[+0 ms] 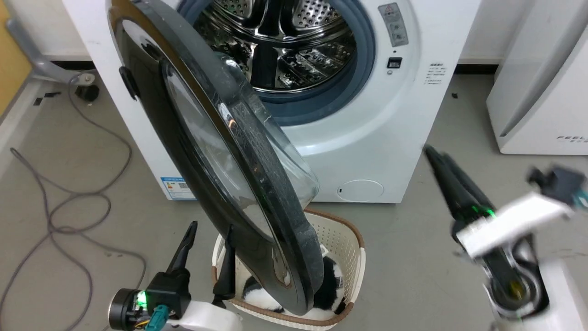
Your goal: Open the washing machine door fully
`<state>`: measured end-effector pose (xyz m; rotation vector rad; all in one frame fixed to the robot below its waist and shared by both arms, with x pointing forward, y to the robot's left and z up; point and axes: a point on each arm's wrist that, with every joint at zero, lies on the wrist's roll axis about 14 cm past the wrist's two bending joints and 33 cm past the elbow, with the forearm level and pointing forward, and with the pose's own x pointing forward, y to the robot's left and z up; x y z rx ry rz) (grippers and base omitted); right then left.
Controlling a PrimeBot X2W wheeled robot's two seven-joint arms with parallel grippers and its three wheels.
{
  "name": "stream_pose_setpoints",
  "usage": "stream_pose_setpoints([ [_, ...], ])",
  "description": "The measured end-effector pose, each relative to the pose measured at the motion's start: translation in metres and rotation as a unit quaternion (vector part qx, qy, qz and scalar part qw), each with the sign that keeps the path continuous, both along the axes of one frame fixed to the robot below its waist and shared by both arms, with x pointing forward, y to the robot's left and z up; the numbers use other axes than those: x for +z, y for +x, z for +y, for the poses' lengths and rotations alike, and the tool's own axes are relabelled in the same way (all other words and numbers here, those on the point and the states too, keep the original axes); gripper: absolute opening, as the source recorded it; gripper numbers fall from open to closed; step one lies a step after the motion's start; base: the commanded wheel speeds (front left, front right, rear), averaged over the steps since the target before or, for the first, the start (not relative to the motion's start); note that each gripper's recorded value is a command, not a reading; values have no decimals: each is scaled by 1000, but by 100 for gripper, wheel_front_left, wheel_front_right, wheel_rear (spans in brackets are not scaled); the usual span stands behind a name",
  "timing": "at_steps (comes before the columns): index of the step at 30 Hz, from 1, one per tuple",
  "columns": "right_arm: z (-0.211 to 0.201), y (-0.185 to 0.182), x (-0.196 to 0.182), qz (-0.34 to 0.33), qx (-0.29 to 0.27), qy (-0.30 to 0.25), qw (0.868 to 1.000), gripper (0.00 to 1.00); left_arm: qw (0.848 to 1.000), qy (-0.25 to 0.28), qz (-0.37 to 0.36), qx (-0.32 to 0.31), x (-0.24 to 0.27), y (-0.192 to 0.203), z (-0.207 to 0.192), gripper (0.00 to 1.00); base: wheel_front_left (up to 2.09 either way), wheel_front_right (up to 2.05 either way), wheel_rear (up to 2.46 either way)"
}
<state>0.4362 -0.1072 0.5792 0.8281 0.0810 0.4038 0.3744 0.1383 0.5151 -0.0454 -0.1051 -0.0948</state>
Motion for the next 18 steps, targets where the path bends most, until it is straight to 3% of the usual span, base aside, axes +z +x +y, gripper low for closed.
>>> stream_pose_setpoints([
  [3,-36,-14,-14,-12,-80,-36,996,100,1000,0,1,2,0,-2,2,100,0,0,0],
  [8,-74,-42,-35,-16,-160,-117,980,100,1000,-4,6,0,-4,-6,2,100,0,0,0],
  [13,-109,-68,-43,-25,-222,-219,950,100,1000,-7,8,11,-5,-9,9,100,0,0,0],
  [18,-126,-80,-19,-83,-265,-303,912,100,1000,-7,4,23,-2,-10,17,100,0,0,0],
])
